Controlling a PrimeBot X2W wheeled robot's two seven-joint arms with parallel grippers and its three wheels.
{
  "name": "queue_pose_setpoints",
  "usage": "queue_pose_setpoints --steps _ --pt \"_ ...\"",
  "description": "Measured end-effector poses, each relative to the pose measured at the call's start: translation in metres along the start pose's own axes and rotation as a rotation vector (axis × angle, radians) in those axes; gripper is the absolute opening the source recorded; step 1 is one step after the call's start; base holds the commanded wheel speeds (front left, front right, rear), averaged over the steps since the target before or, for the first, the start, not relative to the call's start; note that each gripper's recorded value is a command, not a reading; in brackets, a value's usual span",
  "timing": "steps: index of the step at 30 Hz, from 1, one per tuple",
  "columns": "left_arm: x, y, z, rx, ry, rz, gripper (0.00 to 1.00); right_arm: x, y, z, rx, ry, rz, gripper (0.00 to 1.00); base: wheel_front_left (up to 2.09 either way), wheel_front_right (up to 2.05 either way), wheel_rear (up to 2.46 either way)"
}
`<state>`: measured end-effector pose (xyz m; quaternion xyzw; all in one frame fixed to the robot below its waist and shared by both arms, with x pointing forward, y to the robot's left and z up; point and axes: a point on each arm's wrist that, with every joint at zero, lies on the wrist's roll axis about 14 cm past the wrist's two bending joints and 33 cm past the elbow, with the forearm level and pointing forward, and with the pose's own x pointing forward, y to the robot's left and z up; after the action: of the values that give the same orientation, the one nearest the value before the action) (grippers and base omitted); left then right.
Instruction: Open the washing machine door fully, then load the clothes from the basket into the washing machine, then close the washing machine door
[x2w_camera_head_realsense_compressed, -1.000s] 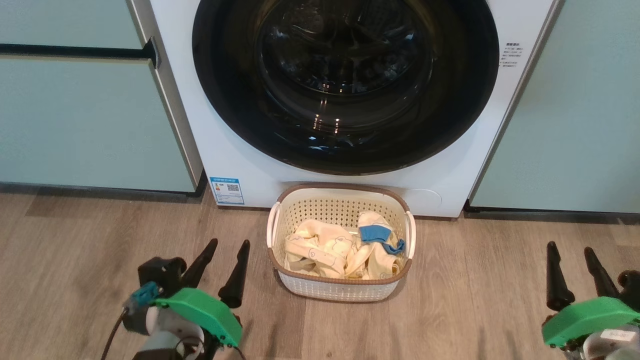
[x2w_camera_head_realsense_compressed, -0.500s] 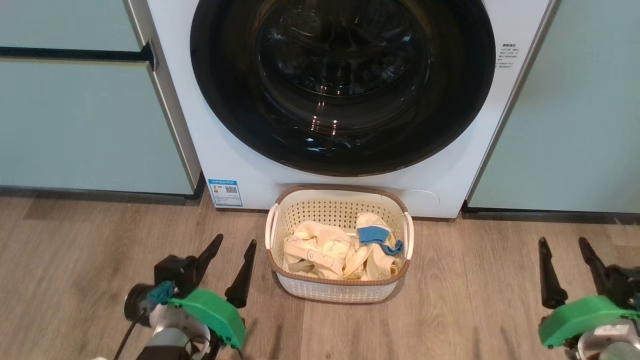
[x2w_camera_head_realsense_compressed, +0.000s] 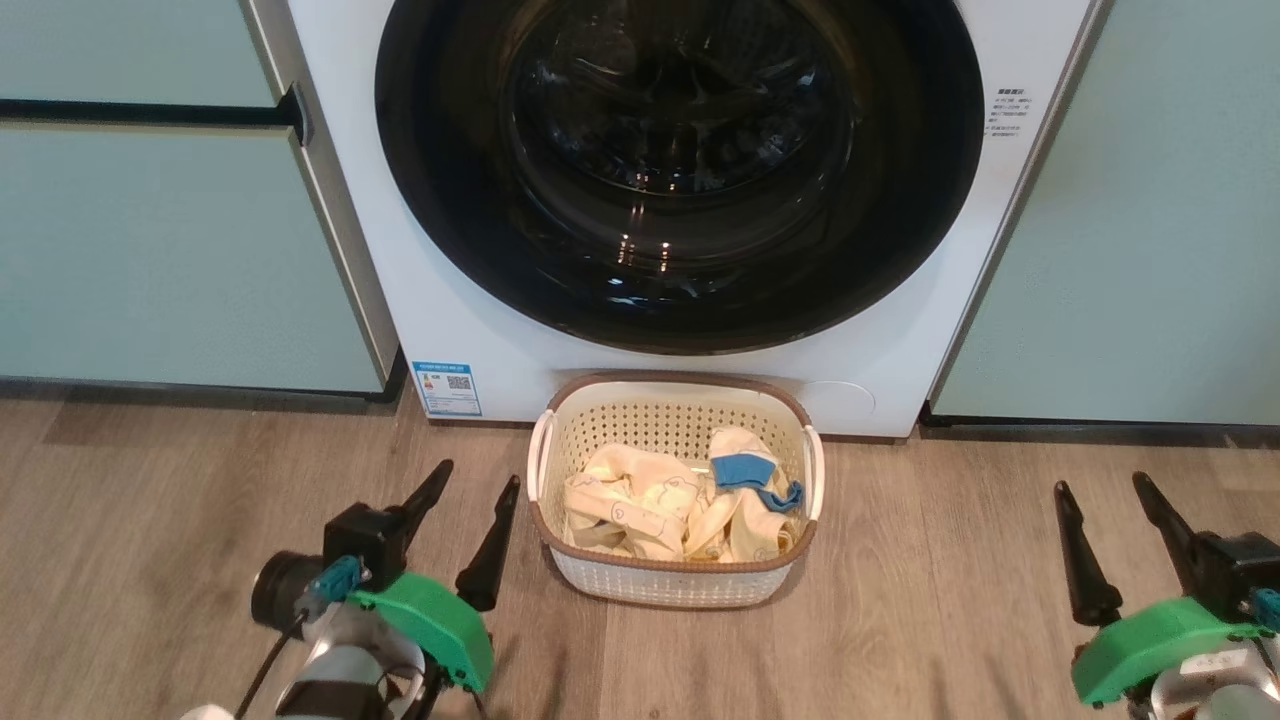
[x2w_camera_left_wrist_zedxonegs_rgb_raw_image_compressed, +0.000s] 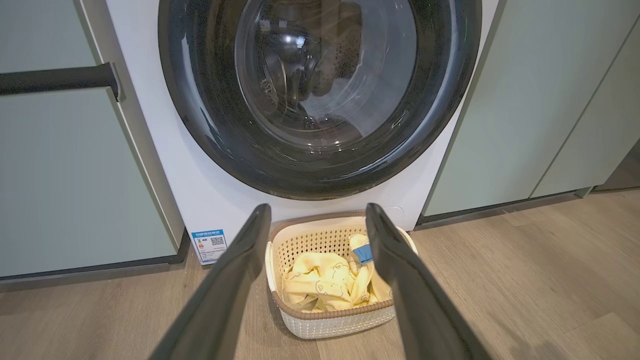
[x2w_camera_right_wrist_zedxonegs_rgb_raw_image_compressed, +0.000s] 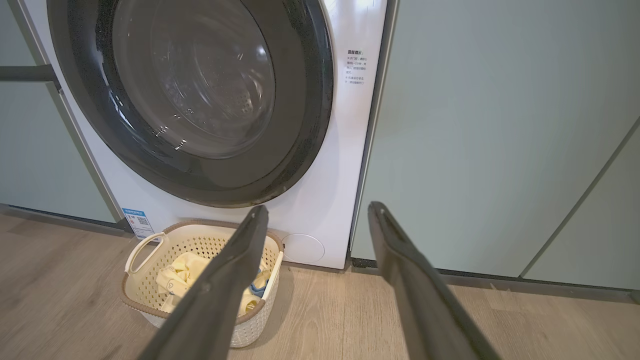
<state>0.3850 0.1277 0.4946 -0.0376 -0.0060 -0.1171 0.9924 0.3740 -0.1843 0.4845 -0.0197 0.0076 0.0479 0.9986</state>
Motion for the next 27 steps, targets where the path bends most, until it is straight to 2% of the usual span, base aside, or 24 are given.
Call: queue_pose_setpoints --steps 18,27 --pt "0.0007 -0.002 -0.0037 0.003 0.013 -0.009 1.0 -0.0002 -0.0025 0.0 0.001 0.0 -0.008 1.0 0.02 0.02 -0.03" --pt "0.0022 -0.0032 -0.0058 0.017 0.02 -0.015 1.0 -0.0001 -0.004 -0.0018 0.002 0.005 -0.012 1.0 0.56 0.56 -1.13"
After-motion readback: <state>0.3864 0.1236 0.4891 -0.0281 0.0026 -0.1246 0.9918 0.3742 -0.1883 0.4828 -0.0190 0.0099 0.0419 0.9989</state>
